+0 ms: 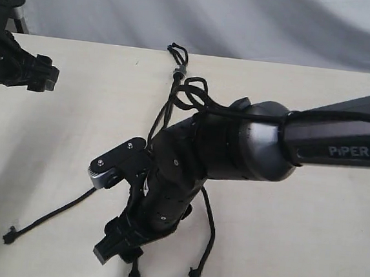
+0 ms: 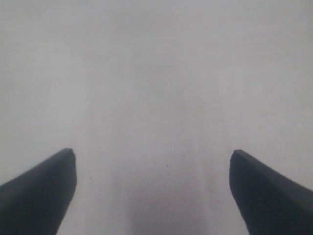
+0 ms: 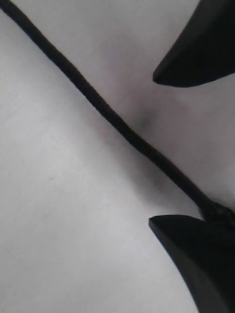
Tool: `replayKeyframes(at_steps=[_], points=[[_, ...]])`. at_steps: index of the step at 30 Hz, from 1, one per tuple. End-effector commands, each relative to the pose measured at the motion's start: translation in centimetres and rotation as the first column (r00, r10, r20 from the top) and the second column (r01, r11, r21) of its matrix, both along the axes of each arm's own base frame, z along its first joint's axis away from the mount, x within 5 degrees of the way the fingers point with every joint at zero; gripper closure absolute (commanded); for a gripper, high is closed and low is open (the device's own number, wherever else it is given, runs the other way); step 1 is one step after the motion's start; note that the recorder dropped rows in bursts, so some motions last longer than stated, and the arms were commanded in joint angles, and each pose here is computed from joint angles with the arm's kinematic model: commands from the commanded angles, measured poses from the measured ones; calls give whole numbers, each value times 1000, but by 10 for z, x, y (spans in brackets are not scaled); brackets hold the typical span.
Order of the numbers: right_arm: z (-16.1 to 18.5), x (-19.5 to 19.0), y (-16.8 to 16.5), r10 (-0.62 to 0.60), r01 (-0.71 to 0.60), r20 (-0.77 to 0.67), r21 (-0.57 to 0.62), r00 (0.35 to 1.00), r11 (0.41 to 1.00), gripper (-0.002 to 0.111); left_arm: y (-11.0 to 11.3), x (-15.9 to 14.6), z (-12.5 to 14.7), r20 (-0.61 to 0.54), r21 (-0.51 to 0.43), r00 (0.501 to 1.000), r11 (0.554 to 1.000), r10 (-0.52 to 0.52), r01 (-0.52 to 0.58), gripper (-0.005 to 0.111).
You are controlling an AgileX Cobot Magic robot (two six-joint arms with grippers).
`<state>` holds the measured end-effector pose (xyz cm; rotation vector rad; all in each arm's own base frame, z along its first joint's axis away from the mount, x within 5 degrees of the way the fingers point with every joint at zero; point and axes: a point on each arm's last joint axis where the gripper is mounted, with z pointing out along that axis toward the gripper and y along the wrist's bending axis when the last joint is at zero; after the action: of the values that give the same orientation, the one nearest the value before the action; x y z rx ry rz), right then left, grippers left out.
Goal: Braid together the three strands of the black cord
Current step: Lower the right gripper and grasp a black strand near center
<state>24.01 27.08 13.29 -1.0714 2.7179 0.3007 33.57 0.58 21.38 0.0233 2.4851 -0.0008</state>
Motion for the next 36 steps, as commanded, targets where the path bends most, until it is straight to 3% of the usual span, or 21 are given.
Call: replayKeyframes(at_steps=[1,4,9,15,21,23,28,30,34,36], points=[[-10,-6,8,30,-30,-8,-22,1000,999,42,-1,0,1,11,-10,1000,1000,8,-8,27],[-18,-15,14,90,-92,-23,-72,996,993,58,-1,0,1,11,-10,1000,1000,8,-8,27],[-15,-15,16,135,-137,-25,-148,991,979,108,-1,0,1,11,-10,1000,1000,8,-8,27],[29,-1,18,214,-197,57,-217,975,956,108,-1,0,1,11,-10,1000,1000,8,-8,27],[51,21,1,375,-248,199,-470,905,847,108,-1,0,1,9,-10,1000,1000,8,-8,27],[44,41,-17,377,-211,214,-544,901,812,108,-1,0,1,9,-10,1000,1000,8,-8,27],[8,82,-54,233,-106,187,-518,954,849,108,-1,-1,1,0,-25,1000,1000,16,-16,27],[-13,90,-64,206,-100,140,-538,968,837,108,-1,-1,1,0,-25,1000,1000,16,-16,27],[-34,85,-68,172,-120,41,-564,984,817,108,-1,-1,1,0,-25,1000,1000,16,-16,27],[-36,64,-56,175,-201,-99,-524,979,828,108,-1,-1,1,0,-25,1000,1000,16,-16,27]])
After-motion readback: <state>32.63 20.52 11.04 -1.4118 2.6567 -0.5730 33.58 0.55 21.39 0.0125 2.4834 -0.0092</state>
